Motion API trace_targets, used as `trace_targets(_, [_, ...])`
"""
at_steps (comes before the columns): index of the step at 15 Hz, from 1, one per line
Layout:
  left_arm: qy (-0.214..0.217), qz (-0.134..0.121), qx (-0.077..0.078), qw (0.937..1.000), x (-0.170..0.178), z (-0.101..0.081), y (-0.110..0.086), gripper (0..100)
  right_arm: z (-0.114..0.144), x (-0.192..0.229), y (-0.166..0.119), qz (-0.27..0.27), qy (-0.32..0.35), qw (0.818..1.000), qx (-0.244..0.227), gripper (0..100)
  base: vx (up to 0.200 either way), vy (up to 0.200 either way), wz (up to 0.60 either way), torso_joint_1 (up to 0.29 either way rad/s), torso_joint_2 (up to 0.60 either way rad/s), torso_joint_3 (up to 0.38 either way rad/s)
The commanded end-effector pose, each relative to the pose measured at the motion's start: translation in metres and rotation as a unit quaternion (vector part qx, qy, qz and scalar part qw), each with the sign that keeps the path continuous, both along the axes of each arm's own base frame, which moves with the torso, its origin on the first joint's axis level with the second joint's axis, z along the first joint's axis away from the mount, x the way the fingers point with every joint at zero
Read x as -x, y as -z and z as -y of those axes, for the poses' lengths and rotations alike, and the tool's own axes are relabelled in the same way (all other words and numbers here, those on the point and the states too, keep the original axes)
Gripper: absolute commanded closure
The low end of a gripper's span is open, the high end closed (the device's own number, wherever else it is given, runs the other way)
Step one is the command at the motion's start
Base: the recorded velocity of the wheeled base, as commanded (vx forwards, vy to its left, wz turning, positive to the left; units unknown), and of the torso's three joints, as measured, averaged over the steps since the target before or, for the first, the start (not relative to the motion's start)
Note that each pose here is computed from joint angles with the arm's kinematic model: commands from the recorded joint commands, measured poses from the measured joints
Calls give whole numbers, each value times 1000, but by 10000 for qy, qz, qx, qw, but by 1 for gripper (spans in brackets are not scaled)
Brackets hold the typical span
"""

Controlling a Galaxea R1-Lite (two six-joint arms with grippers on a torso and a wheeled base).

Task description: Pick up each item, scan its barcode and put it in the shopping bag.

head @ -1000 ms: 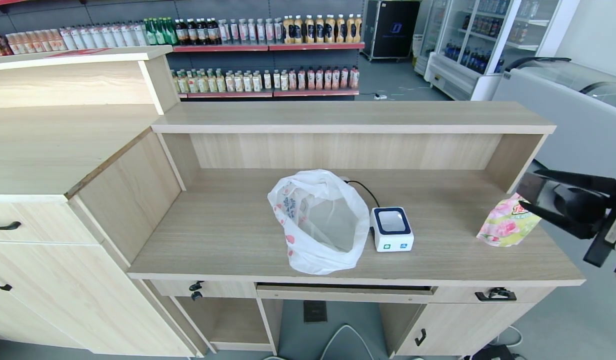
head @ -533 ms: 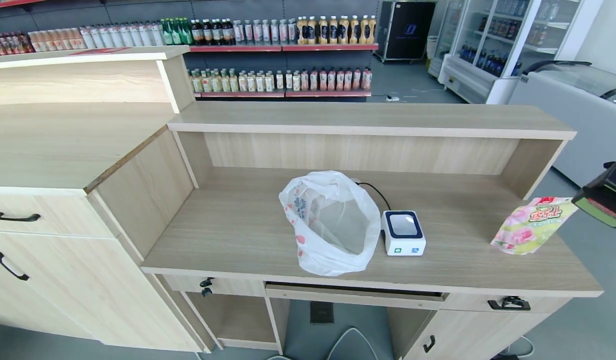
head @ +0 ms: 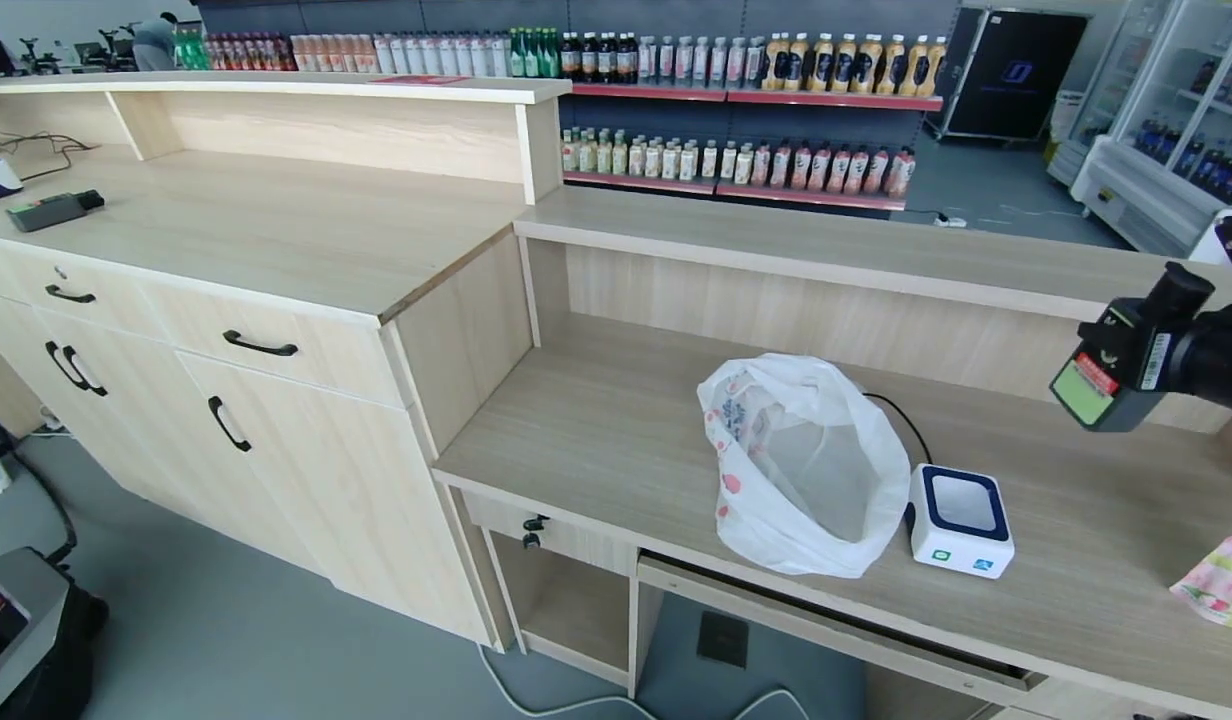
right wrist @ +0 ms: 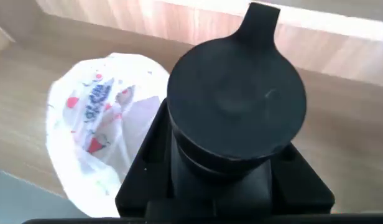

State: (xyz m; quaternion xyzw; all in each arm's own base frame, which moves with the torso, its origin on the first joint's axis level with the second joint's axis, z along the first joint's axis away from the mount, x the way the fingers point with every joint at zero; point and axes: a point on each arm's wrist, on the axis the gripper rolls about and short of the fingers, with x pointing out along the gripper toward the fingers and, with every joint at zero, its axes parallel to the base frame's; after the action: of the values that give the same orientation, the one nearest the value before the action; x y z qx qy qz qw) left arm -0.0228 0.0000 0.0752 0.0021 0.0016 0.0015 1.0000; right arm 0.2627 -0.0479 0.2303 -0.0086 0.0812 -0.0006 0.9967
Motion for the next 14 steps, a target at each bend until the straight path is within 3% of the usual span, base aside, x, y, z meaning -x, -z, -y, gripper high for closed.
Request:
trace_targets(1, [0,1,-2,10000,0,0,0,0,6,-40,35,-340,-840,9885,-1207,100,0,0,0,0,0,0])
trace_targets(5, [0,1,-2,10000,0,0,0,0,28,-48,56,-888,-892,9774,-1698,100,0,0,0,0,0,0])
trace_targets(8, [0,1,-2,10000,0,0,0,0,50,-45,67,-1004,-1413,9643,-2001,100,0,0,0,0,0,0])
trace_targets(14, [0,1,-2,10000,0,0,0,0,62,-51,96,-1241,-1548,9683,-1516,100,0,0,0,0,0,0])
